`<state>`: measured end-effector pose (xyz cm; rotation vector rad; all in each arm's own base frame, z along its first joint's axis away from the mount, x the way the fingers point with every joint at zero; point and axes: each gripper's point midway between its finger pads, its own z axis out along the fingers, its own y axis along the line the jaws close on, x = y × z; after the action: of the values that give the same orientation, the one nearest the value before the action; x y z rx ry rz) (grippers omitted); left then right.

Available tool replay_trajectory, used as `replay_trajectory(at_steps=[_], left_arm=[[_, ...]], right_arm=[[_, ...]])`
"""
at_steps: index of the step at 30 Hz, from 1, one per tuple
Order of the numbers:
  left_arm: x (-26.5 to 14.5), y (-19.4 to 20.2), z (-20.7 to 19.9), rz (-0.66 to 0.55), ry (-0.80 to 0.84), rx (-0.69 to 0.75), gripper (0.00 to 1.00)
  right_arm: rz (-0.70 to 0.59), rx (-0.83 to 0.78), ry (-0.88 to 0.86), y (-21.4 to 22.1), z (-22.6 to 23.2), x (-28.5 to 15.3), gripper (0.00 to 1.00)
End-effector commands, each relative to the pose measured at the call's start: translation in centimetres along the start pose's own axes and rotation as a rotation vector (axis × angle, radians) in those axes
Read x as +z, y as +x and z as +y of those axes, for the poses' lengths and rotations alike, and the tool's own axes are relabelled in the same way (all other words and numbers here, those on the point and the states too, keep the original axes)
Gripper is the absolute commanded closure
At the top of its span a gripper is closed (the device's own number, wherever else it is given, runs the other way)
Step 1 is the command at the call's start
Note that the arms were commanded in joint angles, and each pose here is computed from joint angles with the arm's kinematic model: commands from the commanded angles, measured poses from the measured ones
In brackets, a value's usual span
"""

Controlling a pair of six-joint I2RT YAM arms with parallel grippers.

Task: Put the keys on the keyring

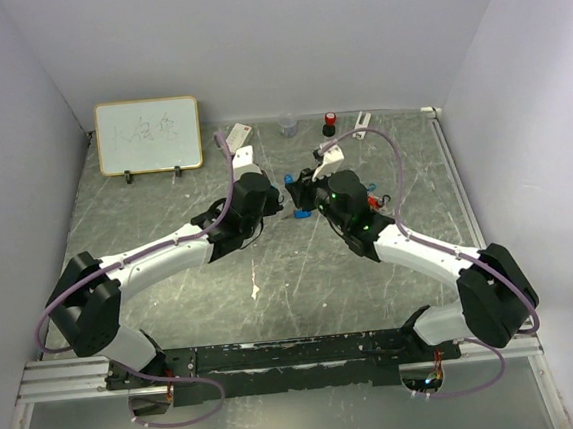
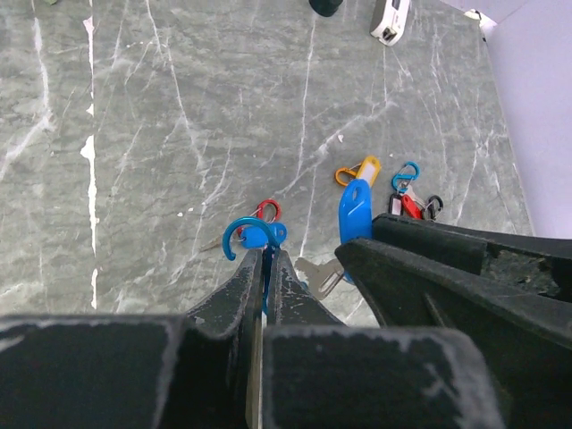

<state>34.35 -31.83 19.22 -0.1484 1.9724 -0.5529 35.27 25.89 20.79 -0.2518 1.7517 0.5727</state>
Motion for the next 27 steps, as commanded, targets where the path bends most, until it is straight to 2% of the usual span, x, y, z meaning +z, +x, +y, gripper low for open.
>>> replay_trajectory(at_steps=[1, 27], left_arm=[[-0.3, -0.8, -0.9, -0.027, 0.045, -0.055, 0.93], [-0.7, -1.6, -1.4, -0.016, 0.127, -0.127, 0.93]], right_arm=[[-0.057, 0.038, -0.031, -0.8, 0.7, -0.1, 1.0], [-0.236, 0.133, -0.134, -2.0, 1.8, -2.2, 1.0]])
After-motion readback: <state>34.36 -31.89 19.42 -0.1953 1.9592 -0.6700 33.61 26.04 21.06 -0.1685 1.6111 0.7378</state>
